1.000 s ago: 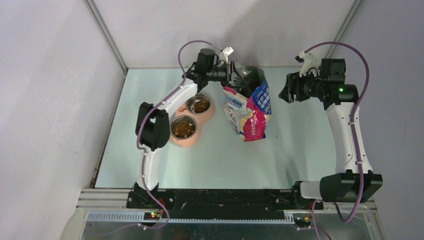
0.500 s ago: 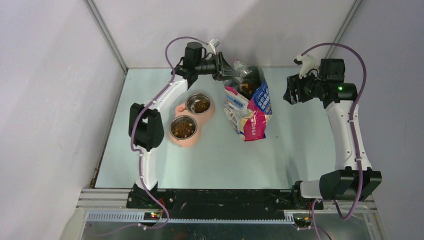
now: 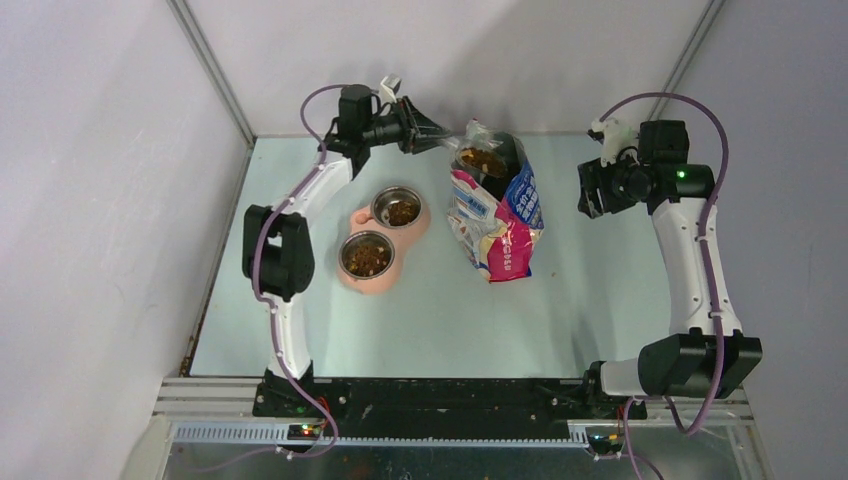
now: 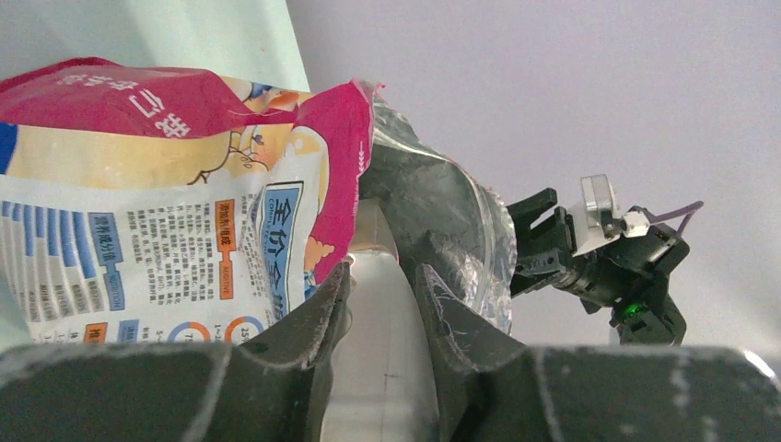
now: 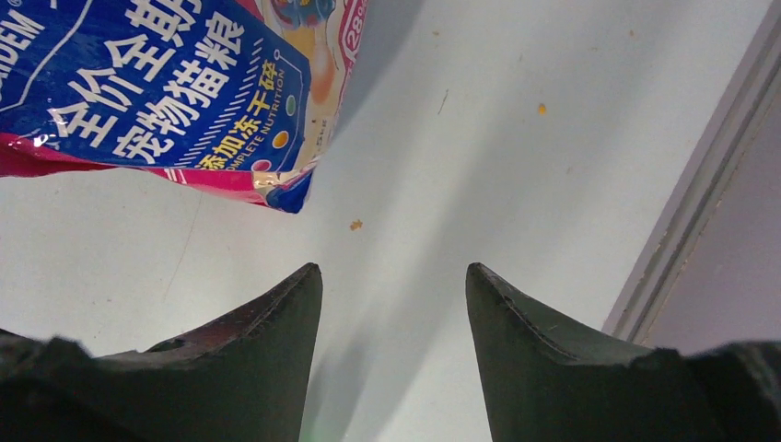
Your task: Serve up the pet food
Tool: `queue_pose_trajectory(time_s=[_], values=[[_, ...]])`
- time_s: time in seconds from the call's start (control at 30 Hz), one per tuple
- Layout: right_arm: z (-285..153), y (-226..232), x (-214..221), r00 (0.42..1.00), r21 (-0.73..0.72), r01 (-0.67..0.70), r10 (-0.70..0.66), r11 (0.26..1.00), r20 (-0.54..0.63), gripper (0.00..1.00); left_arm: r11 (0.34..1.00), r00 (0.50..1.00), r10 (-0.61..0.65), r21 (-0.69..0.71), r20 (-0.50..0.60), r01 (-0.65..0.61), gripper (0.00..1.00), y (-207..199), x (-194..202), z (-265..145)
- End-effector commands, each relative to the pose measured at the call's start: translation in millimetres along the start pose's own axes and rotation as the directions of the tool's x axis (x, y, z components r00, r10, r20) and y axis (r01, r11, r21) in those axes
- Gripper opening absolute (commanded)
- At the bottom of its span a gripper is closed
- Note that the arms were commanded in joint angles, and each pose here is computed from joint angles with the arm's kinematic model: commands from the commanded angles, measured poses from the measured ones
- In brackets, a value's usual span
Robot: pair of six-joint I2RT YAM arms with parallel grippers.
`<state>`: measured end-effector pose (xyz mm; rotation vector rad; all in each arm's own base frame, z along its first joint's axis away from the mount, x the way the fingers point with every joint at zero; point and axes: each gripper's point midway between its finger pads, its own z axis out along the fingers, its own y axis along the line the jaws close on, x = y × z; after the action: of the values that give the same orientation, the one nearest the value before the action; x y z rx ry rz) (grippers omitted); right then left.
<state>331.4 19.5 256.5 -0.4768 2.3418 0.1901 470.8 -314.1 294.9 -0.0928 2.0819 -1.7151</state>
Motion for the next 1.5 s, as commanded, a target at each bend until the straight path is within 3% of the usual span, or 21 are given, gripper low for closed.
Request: queue_pose_trajectory(time_s=[0.0,0.23,0.47,0.7,0.87,1.1,1.27,1.47], values=[[-8,-8,-10,1.000,0.043,0.014,-0.015,0.999,0.024,0.61,0.991,0.990,0.111,0.066,0.087,-0.117,0.00,-62,-15,-27],[-6,-10,-4,1.000,0.059,0.021,-0.022,0.998,0.023,0.61,0.975,0.969,0.221,-0.020,0.112,-0.220,0.00,-59,-17,-29],[-7,-9,4,1.000,0.062,0.027,-0.028,0.998,0.011,0.61,0.944,0.942,0.328,-0.054,0.069,-0.325,0.00,-67,-1,-21],[-7,-10,7,1.000,0.061,0.024,-0.024,0.998,0.005,0.61,0.983,0.979,0.177,0.031,0.098,-0.181,0.00,-63,-8,-17],[-9,-9,10,1.000,0.059,0.016,-0.016,0.998,-0.003,0.61,0.996,0.995,0.004,0.085,0.103,-0.012,0.00,-51,-13,-23],[-9,-9,11,1.000,0.058,0.016,-0.015,0.998,-0.006,0.61,0.995,0.998,-0.024,0.098,0.058,0.018,0.00,-40,-6,-24],[-8,-9,11,1.000,0.056,0.016,-0.015,0.998,-0.009,0.61,0.982,0.999,-0.019,0.188,0.029,0.013,0.00,-45,-8,-26],[-9,-9,11,1.000,0.057,0.017,-0.017,0.998,-0.011,0.61,0.968,0.986,-0.165,0.189,-0.020,0.166,0.00,-19,-4,-24]])
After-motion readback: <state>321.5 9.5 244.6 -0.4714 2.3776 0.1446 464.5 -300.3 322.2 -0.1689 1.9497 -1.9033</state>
